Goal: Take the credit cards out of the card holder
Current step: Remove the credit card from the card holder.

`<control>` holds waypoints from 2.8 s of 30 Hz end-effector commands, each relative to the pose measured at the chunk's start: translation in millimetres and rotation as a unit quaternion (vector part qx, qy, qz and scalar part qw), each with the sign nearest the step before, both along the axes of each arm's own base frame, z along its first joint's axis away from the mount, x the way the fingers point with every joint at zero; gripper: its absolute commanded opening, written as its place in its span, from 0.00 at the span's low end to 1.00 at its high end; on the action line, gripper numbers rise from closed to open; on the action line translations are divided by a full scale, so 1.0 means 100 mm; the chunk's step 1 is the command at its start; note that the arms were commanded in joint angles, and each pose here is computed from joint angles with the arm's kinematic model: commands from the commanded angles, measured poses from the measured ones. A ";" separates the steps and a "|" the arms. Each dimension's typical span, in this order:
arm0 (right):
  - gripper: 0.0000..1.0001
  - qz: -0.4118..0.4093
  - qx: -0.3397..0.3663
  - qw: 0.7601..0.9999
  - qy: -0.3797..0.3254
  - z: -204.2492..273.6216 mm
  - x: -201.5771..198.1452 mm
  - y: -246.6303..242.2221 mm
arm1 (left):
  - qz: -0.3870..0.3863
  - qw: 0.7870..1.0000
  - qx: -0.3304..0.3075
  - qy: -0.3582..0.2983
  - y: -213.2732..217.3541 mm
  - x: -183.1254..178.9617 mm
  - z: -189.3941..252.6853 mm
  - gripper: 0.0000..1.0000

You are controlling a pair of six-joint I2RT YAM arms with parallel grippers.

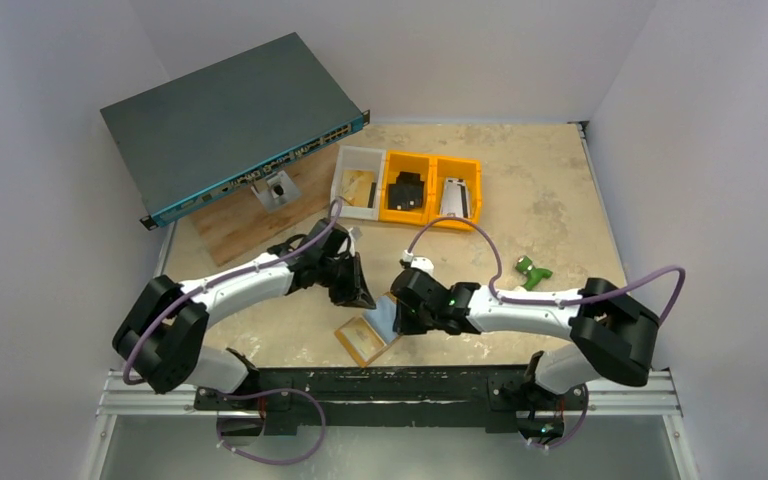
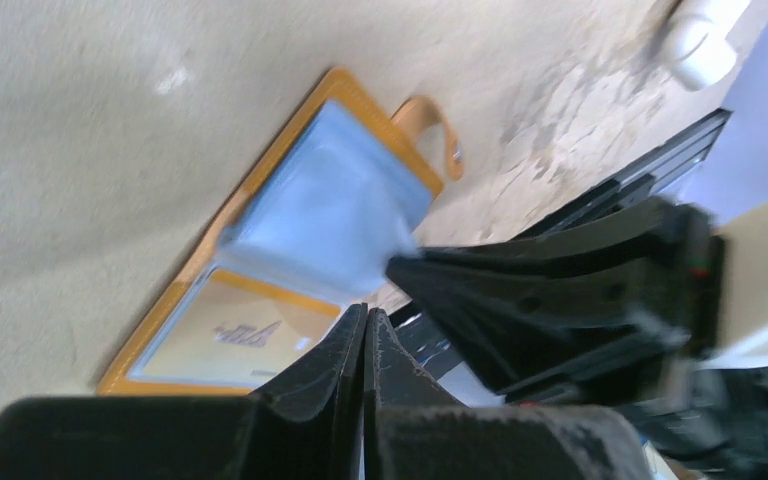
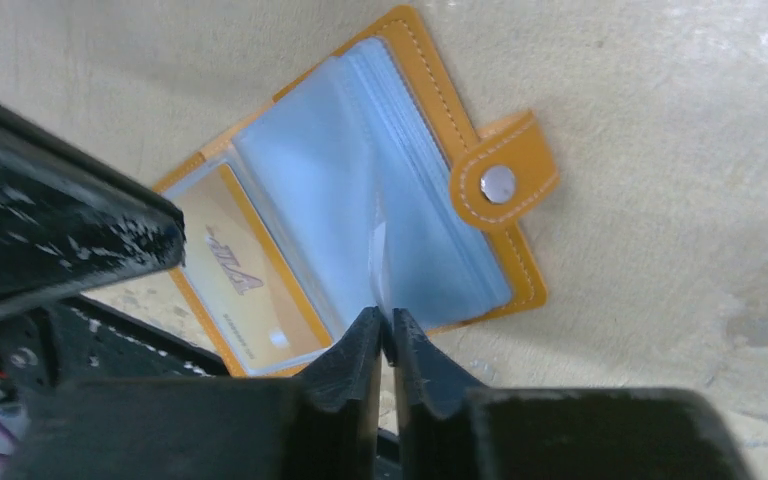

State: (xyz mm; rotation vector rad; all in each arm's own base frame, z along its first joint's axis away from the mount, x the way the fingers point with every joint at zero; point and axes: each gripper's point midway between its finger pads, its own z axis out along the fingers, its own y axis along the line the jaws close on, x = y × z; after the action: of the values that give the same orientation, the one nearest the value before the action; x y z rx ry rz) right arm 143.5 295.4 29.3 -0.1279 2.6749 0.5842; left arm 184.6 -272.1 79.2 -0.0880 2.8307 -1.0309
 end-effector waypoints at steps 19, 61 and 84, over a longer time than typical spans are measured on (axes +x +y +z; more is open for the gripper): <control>0.46 0.124 0.060 0.988 -0.073 0.64 0.12 0.63 | 0.026 0.987 0.153 0.033 0.80 -0.60 -0.71 0.00; 0.50 0.056 0.089 0.992 0.063 -0.06 0.32 0.28 | 0.037 0.993 0.108 -0.025 0.33 0.21 -0.24 0.00; 0.38 0.025 0.126 0.987 0.097 -0.26 0.27 0.18 | 0.009 0.983 0.176 0.056 0.39 -0.05 -0.85 0.00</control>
State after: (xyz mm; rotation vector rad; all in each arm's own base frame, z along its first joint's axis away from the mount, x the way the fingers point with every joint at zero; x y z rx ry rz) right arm 182.5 326.2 25.9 -0.0965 2.6909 1.0172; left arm 182.7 -237.0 14.0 -0.1755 3.0277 -0.5907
